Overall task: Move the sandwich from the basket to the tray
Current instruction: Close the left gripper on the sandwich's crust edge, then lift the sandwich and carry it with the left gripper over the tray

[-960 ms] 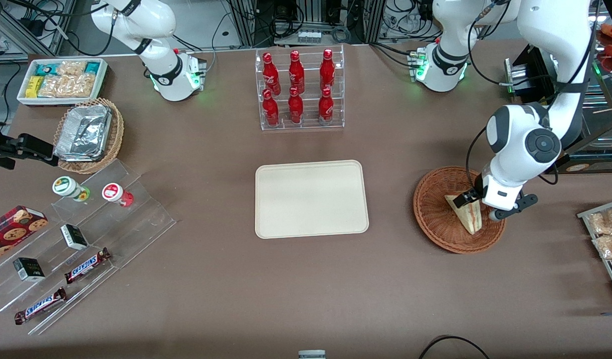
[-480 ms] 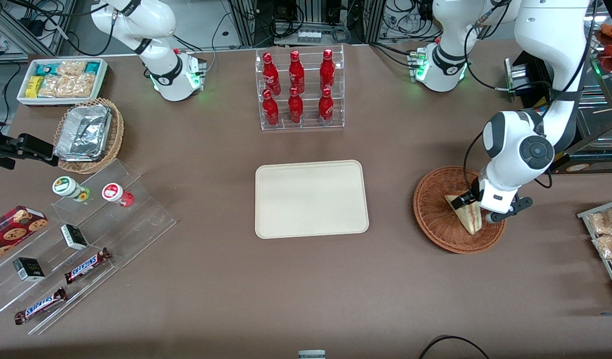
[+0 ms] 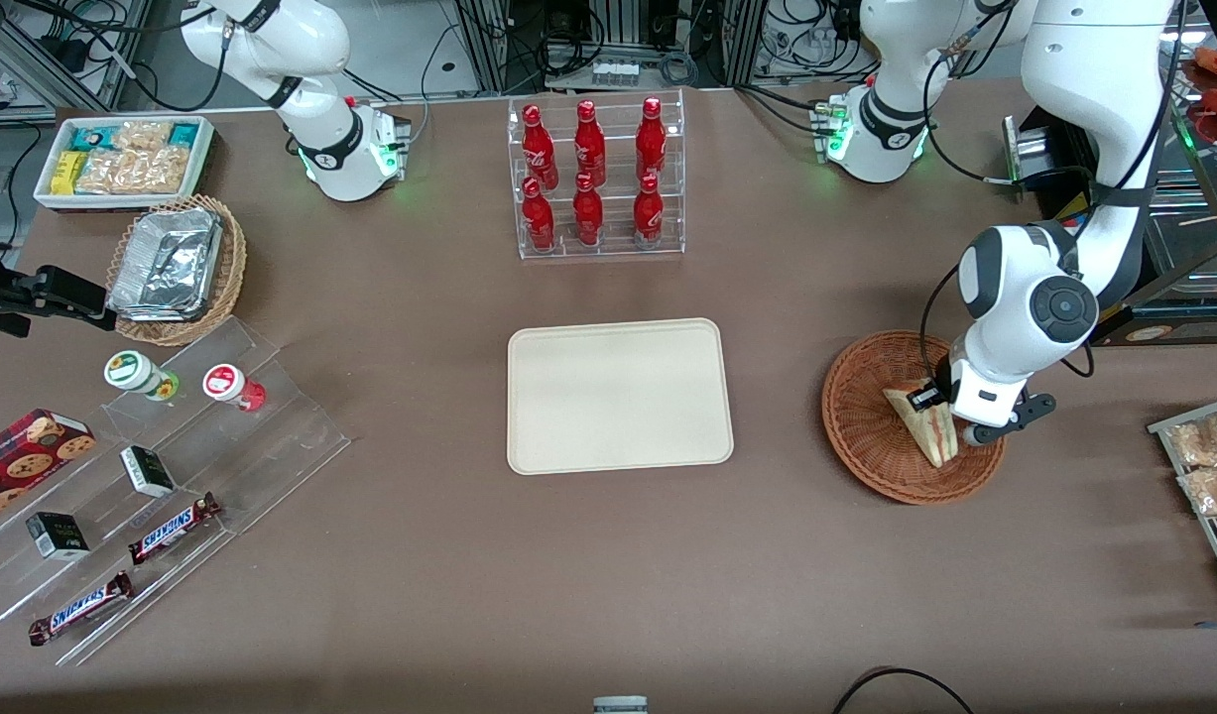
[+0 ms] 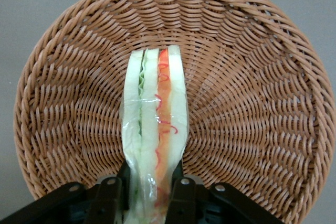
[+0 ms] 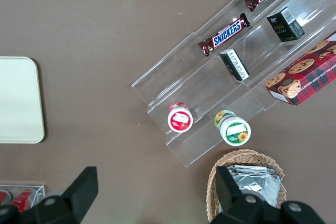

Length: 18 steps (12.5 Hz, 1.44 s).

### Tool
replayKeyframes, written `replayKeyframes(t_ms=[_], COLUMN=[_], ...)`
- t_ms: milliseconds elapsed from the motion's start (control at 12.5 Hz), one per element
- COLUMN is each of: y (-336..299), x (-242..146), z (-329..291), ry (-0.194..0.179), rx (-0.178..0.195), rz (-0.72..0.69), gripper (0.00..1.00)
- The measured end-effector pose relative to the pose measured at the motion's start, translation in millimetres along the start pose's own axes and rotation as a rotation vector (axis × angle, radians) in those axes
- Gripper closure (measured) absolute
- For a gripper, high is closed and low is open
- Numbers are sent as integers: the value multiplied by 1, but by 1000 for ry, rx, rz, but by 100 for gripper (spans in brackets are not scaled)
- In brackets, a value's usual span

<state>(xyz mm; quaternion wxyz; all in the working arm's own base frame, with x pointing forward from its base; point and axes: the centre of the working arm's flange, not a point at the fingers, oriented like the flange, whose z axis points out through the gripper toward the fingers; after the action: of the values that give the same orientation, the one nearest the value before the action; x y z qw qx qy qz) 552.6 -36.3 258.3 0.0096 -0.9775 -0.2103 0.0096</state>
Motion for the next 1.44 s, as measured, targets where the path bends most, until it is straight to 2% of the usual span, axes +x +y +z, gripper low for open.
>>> replayKeyframes(t_ms=[160,240,400,480,640,800,960,1040,1200,1440], y=[3,7,23,36,57,83,121,139,176,226], x=[5,9,15,15,11,-2,-27,-40,-66,-96], z=[-14,-32,-94,-133,-204,-258,-291,-298,-304,-300], ry=[-4,-23,-64,-75,-74,-54,-31,-21,-26,-22], rx=[6,33,98,116,126,109,73,58,22,12], rz=[8,27,69,85,111,136,134,132,129,131], gripper=[74,75,85,85,85,85,85,85,85,85])
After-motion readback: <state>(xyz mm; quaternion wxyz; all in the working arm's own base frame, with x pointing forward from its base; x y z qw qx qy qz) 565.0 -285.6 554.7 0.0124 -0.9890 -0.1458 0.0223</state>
